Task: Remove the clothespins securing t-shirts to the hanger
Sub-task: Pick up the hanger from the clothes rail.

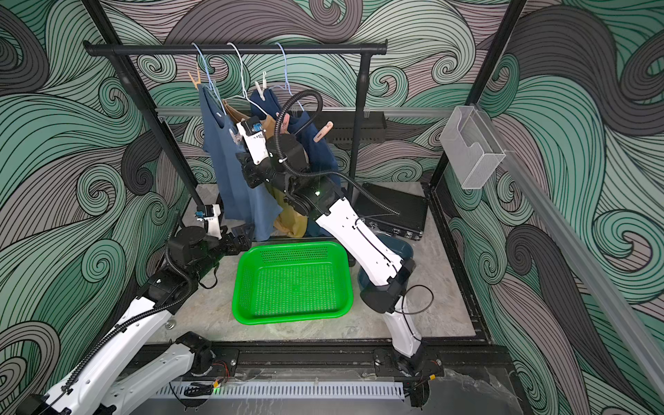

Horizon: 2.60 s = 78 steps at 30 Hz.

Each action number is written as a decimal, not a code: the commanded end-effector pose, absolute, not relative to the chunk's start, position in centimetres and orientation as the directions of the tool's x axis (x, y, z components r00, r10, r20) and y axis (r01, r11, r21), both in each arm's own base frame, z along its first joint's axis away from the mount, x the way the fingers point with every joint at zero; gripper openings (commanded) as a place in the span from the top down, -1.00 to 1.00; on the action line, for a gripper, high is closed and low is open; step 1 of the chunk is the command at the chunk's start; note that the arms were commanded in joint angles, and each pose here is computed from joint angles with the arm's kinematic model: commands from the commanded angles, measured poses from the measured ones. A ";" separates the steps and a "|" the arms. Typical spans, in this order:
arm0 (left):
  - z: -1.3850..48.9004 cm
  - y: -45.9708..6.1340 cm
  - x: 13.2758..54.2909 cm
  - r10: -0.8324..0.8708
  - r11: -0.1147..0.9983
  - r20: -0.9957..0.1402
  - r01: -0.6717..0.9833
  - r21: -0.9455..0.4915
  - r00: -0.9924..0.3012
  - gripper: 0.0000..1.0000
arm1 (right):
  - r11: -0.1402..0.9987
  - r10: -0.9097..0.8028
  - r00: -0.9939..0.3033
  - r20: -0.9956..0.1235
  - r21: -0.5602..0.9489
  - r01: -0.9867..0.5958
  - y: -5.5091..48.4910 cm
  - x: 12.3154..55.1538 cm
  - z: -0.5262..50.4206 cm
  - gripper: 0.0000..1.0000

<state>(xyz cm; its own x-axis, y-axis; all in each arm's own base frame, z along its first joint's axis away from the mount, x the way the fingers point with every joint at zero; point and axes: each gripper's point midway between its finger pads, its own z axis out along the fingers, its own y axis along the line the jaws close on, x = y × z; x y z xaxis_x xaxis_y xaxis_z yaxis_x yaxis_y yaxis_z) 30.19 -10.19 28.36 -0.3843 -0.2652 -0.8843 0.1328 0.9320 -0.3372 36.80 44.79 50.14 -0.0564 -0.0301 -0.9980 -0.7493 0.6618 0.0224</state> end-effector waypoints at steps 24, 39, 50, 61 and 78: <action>29.2 -9.7 30.1 -0.277 0.935 -0.886 0.109 -0.338 -0.373 -0.97 | 0.746 0.011 0.105 -0.994 -0.062 -0.664 45.5 36.6 53.4 1.00; 29.6 -9.3 29.4 -0.271 0.939 -0.891 0.105 -0.328 -0.365 -0.97 | 0.786 0.177 0.186 -0.966 0.025 -0.617 42.4 34.9 59.7 1.00; 30.9 -8.8 29.0 -0.263 0.943 -0.900 0.104 -0.316 -0.348 -0.97 | 0.782 0.156 0.171 -0.973 0.016 -0.623 40.4 33.0 60.4 1.00; 30.9 -8.3 28.7 -0.257 0.946 -0.900 0.098 -0.309 -0.352 -0.97 | 0.766 0.116 0.134 -0.984 0.003 -0.643 37.7 30.7 59.8 1.00; 31.1 -7.1 28.2 -0.251 0.952 -0.903 0.078 -0.295 -0.349 -0.97 | 0.696 -0.017 0.015 -1.000 -0.023 -0.718 37.0 28.3 54.9 1.00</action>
<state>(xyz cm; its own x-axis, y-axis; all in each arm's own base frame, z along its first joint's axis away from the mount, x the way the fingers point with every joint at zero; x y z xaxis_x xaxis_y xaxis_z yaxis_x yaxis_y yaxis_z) 28.80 -7.46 29.32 -0.3753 -0.2510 -0.8923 0.0672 0.9527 -0.2963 30.04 38.49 51.82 -0.0236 -0.1010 -0.9946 -0.6962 0.7157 -0.0562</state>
